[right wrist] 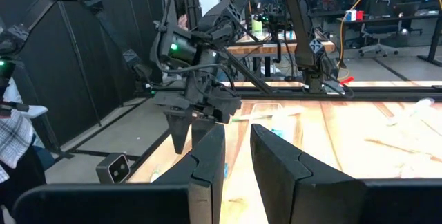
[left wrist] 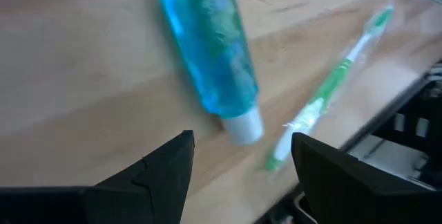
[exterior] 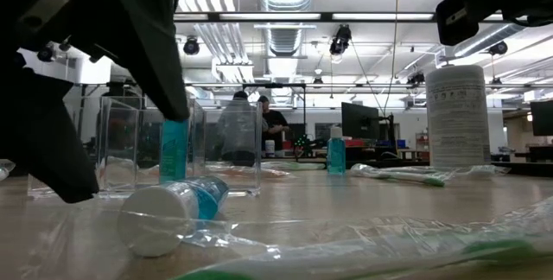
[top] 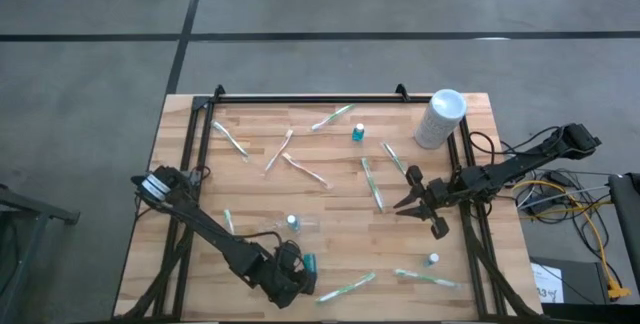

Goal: Pick & Place toothbrushing station
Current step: Put the blue mouthwash into the transparent organizer

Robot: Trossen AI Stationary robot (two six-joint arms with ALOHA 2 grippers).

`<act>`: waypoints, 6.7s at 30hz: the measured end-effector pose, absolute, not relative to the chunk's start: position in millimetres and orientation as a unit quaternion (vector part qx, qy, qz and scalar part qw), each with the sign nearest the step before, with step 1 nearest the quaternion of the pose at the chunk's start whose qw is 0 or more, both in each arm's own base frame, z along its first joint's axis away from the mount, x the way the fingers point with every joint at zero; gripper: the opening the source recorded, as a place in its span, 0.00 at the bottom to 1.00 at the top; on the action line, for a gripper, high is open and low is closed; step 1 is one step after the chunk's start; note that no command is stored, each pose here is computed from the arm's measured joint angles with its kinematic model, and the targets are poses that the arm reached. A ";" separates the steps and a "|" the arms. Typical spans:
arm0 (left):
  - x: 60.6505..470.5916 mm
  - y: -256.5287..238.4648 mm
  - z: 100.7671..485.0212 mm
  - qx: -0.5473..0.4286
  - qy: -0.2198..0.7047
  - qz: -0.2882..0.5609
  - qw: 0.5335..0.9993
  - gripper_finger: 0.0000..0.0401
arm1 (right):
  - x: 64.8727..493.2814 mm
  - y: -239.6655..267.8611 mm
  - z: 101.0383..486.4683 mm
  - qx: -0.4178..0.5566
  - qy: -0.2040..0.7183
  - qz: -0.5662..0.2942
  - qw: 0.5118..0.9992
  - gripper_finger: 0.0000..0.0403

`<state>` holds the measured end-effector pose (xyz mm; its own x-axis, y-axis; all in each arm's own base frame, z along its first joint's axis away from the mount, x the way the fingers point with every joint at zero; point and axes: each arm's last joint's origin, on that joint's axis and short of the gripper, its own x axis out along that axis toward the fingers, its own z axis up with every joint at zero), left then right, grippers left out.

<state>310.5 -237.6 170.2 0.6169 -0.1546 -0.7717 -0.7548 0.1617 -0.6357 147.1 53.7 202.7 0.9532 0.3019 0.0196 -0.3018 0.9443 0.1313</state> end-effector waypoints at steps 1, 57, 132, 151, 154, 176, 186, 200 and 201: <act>310.8 -237.9 169.9 -0.608 0.374 0.225 0.663 0.62 | 147.1 53.7 202.7 0.066 0.001 0.153 0.986 0.17; 332.1 -225.5 156.8 -0.664 0.404 0.220 0.590 0.62 | 147.1 53.7 202.7 0.066 0.001 0.153 0.986 0.17; 339.2 -225.8 170.0 -0.602 0.356 0.151 0.699 0.39 | 147.1 53.7 202.2 0.066 0.003 0.153 0.986 0.17; 336.2 -226.0 167.3 -0.605 0.400 0.151 0.672 0.39 | 147.1 53.7 202.3 0.066 0.003 0.153 0.986 0.17; 335.8 -225.2 166.3 -0.603 0.402 0.154 0.671 0.39 | 147.1 53.7 202.3 0.066 0.002 0.153 0.986 0.17; 311.0 -215.5 194.8 -0.453 0.466 0.109 0.752 0.39 | 147.1 53.7 202.3 0.066 0.002 0.153 0.986 0.17; 299.1 -223.9 195.9 -0.131 0.466 -0.029 0.875 0.39 | 147.1 53.7 202.3 0.066 0.002 0.153 0.986 0.17; 284.9 -224.7 173.1 -0.046 0.443 -0.021 0.895 0.44 | 147.1 53.7 202.3 0.066 0.002 0.153 0.986 0.17; 284.2 -224.9 169.9 -0.048 0.436 -0.027 0.898 0.46 | 147.1 53.7 202.3 0.066 0.002 0.153 0.986 0.17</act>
<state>284.2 -224.9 169.9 0.6180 -0.0910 -0.7809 0.0078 0.9939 -0.1097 147.1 53.7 202.3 0.9532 0.3019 0.0154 -0.3013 0.9445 0.1311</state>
